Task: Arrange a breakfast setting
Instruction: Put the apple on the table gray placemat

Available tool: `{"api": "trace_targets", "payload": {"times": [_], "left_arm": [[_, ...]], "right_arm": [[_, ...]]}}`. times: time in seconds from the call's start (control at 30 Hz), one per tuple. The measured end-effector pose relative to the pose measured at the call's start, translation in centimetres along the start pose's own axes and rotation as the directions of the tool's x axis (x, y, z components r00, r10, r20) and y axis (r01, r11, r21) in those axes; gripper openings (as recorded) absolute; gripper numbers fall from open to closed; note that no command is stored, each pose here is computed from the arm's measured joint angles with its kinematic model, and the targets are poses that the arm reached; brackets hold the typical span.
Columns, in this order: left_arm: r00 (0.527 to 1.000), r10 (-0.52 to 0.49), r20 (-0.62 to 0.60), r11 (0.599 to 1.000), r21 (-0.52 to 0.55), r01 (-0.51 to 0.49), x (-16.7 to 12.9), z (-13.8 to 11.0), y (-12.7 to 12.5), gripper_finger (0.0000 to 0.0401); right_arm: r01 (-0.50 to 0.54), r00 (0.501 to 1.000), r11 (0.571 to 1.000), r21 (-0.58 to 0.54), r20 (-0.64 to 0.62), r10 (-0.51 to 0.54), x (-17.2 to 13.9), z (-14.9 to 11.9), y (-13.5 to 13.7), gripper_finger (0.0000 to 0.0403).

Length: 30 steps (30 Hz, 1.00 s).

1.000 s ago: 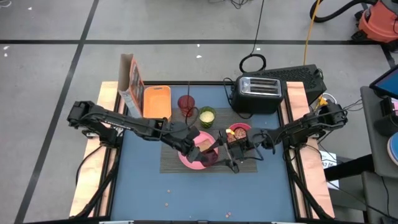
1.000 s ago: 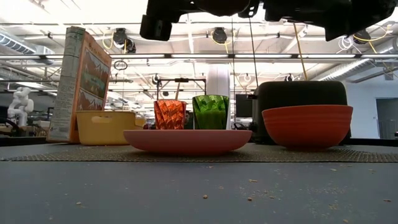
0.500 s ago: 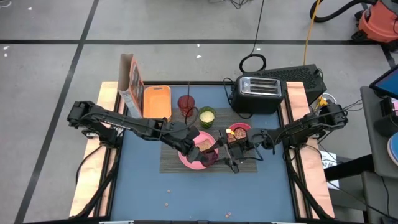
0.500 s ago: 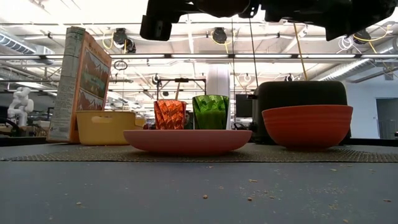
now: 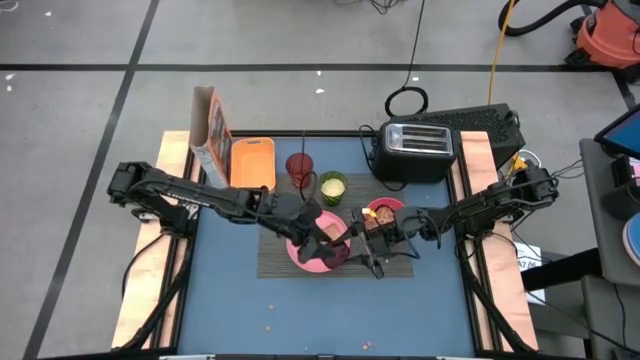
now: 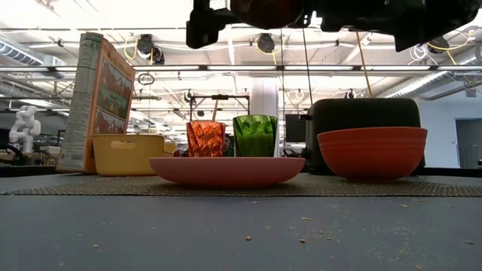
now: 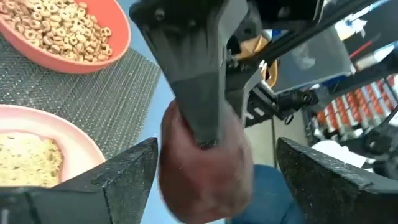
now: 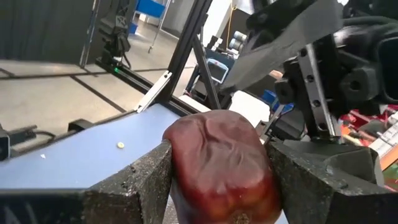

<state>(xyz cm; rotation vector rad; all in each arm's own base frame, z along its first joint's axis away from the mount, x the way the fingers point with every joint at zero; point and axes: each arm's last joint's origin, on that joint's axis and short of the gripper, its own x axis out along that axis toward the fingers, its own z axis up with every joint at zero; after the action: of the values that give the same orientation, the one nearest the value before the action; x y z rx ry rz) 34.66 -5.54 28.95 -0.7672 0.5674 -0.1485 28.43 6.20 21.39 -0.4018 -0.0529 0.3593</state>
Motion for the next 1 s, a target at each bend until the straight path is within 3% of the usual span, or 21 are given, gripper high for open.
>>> {"api": "trace_targets", "payload": {"times": [0.27, 0.43, 0.53, 0.6, 0.77, 0.9, 1.0], "left_arm": [[1.0, 0.024, -0.004, 0.987, 0.16, -0.023, -1.1, 0.1, -0.2, 0.0332], [0.99, 0.138, -0.022, 0.951, 0.282, -0.126, -3.6, -0.5, -0.6, 0.0333], [0.968, 0.246, 0.049, 0.9, 0.358, -0.247, -5.2, -0.8, -1.1, 0.0333], [0.943, 0.32, 0.091, 0.842, 0.428, -0.327, -6.0, -1.4, -1.5, 0.0333], [0.899, 0.384, 0.21, 0.724, 0.536, -0.434, -5.8, -2.6, -3.0, 0.0333], [0.865, 0.415, 0.283, 0.666, 0.553, -0.501, -5.1, -3.1, -3.5, 0.0333], [0.858, 0.409, 0.312, 0.651, 0.559, -0.513, -4.8, -3.3, -3.8, 0.0333]], "right_arm": [[0.002, 1.0, 0.994, 0.107, 0.008, -0.003, 0.0, 0.1, 0.0, 0.0233], [0.008, 1.0, 0.99, 0.142, 0.022, -0.011, 0.0, 0.2, -0.1, 0.0233], [0.017, 0.999, 0.986, 0.168, 0.044, -0.025, 0.0, 0.5, -0.2, 0.0233], [0.05, 0.996, 0.981, 0.189, 0.059, -0.062, -0.1, 0.7, -0.4, 0.0233], [0.206, 0.972, 0.951, 0.232, 0.068, -0.227, -0.2, 1.2, -1.1, 0.0233], [0.293, 0.942, 0.924, 0.247, 0.087, -0.323, -0.3, 1.6, -1.5, 0.0233], [0.319, 0.931, 0.914, 0.251, 0.099, -0.352, -0.4, 1.8, -1.6, 0.0233]]}}
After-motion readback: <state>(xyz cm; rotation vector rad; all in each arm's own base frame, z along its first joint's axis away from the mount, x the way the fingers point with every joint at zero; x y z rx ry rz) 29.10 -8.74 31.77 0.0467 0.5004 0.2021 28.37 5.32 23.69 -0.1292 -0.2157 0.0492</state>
